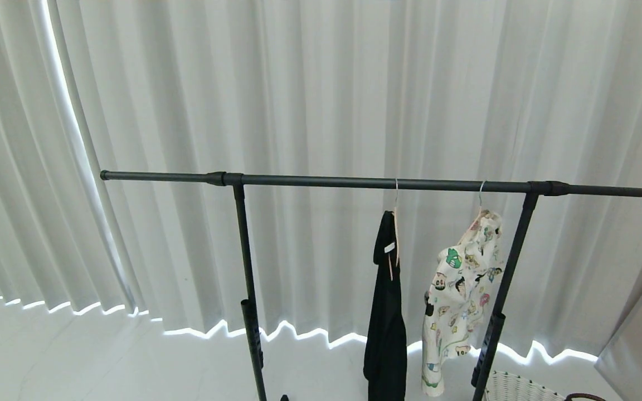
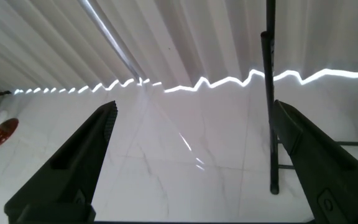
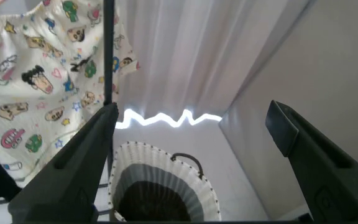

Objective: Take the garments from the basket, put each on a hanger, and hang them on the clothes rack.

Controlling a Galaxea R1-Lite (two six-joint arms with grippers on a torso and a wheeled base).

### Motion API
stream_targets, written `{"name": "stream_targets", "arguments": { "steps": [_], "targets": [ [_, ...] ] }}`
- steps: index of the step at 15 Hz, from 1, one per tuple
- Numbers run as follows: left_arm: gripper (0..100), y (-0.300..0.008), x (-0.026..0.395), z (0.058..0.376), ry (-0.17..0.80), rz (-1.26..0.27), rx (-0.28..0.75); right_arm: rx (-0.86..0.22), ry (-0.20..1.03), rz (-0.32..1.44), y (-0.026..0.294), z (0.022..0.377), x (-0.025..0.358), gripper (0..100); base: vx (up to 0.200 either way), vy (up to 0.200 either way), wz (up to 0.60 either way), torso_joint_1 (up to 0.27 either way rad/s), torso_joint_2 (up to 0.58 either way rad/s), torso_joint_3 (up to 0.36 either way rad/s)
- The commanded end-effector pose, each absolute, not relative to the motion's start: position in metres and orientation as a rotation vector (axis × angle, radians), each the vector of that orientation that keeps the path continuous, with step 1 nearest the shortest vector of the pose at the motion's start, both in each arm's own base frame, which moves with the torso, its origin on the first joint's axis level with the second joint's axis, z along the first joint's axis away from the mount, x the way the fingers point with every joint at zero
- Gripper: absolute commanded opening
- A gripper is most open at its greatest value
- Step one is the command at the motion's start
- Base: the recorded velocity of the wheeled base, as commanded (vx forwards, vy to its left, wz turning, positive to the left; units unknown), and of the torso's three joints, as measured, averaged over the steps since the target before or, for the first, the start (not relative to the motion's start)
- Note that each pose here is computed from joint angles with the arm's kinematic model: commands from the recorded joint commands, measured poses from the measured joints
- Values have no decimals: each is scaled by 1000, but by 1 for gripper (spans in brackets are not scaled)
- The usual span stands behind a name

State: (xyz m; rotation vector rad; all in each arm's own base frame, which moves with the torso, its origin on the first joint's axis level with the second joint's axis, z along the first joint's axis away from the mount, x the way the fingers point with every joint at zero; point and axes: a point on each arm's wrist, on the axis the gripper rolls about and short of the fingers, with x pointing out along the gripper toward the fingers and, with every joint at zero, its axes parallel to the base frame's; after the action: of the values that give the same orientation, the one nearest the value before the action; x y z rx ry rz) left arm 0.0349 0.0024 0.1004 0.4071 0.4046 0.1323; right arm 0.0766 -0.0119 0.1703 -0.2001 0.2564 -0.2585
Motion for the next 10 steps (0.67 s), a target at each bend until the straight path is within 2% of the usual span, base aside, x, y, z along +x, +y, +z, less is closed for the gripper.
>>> {"name": "stream_targets", "arguments": {
  "steps": [1,5,6,7,10],
  "targets": [
    [100,8,-2,88,246,172,391,-258,217,-263,-7,144,30,100,0,0,0,0,0,0],
    [100,11,-18,86,99,337,334,-276,148,-271,-2,93,-25,100,0,0,0,0,0,0],
    [100,12,-17,85,100,354,287,-223,100,-301,-3,84,-17,100,0,0,0,0,0,0],
    [100,12,-17,85,96,369,254,-176,-3,-309,-3,90,-16,100,0,0,0,0,0,0],
    [100,12,-17,84,98,371,243,-191,37,-308,-3,86,-16,100,0,0,0,0,0,0]
  ]
}}
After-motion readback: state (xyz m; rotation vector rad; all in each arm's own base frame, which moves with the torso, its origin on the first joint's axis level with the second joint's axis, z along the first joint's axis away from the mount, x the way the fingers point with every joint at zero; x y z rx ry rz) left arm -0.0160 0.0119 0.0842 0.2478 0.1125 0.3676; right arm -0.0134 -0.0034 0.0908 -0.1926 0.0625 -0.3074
